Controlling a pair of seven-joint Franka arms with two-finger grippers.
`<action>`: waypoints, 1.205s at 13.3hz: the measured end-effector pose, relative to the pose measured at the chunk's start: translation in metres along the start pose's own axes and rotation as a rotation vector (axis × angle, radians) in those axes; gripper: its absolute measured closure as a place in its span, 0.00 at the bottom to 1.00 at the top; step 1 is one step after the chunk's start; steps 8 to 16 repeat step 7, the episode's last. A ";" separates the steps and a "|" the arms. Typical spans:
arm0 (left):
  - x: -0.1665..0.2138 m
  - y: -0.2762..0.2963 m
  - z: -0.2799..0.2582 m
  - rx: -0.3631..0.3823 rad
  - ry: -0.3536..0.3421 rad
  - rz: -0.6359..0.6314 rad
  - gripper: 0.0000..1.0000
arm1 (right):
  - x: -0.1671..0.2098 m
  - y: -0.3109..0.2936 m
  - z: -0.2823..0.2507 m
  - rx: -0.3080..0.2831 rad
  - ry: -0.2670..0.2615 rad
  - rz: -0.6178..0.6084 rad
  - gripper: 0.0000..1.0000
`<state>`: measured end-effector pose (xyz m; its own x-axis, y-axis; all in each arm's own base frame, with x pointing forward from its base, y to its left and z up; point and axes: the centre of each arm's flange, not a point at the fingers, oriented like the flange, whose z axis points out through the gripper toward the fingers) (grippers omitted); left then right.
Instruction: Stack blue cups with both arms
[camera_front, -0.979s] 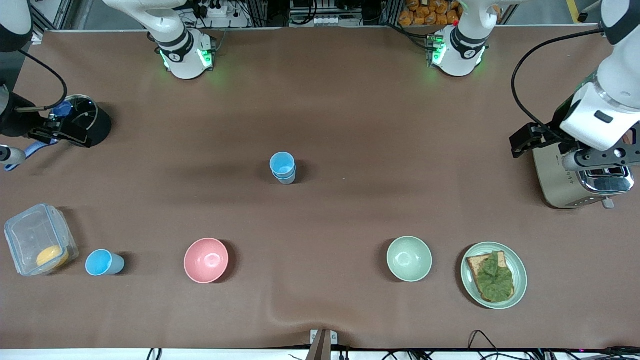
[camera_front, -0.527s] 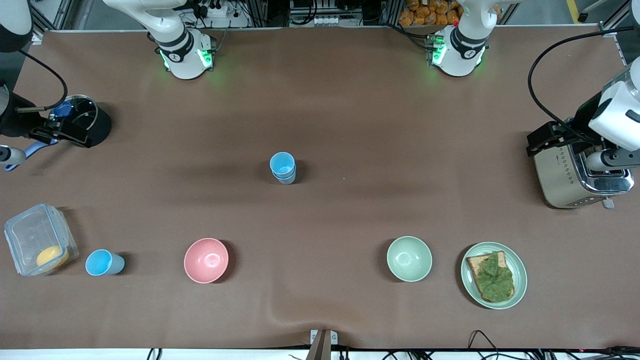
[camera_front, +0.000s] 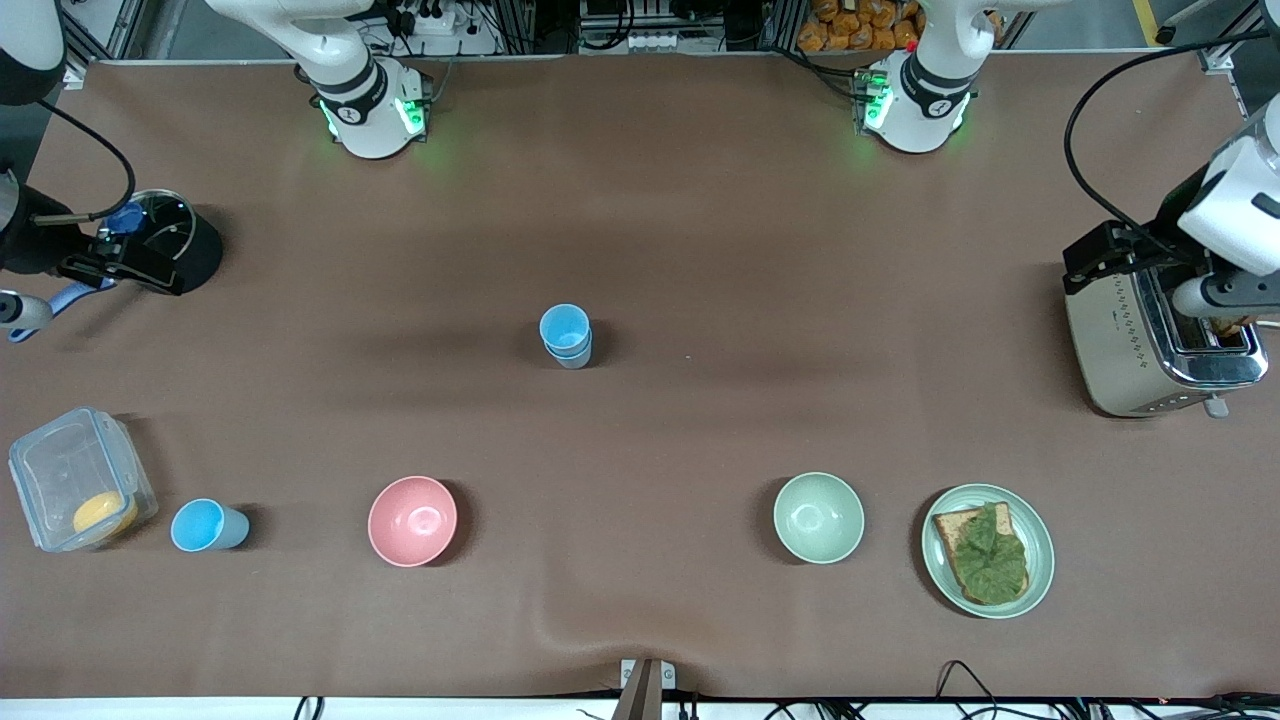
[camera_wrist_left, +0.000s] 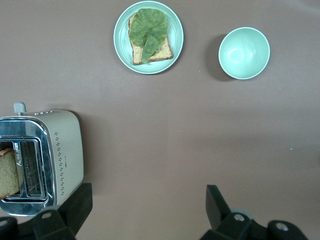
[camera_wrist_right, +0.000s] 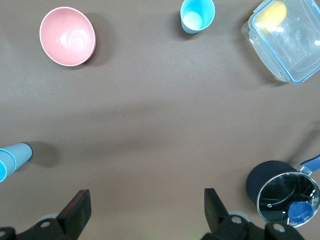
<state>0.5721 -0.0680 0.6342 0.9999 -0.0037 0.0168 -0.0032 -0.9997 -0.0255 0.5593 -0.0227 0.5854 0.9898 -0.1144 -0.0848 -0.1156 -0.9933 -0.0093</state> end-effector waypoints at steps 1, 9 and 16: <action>-0.001 0.000 -0.002 0.000 0.003 0.000 0.00 | 0.000 0.000 0.000 0.000 0.000 0.000 0.00; -0.002 -0.001 -0.004 0.000 0.006 -0.002 0.00 | -0.001 0.000 0.000 0.000 -0.005 0.000 0.00; -0.002 -0.001 -0.004 0.000 0.006 -0.002 0.00 | -0.001 0.000 0.000 0.000 -0.005 0.000 0.00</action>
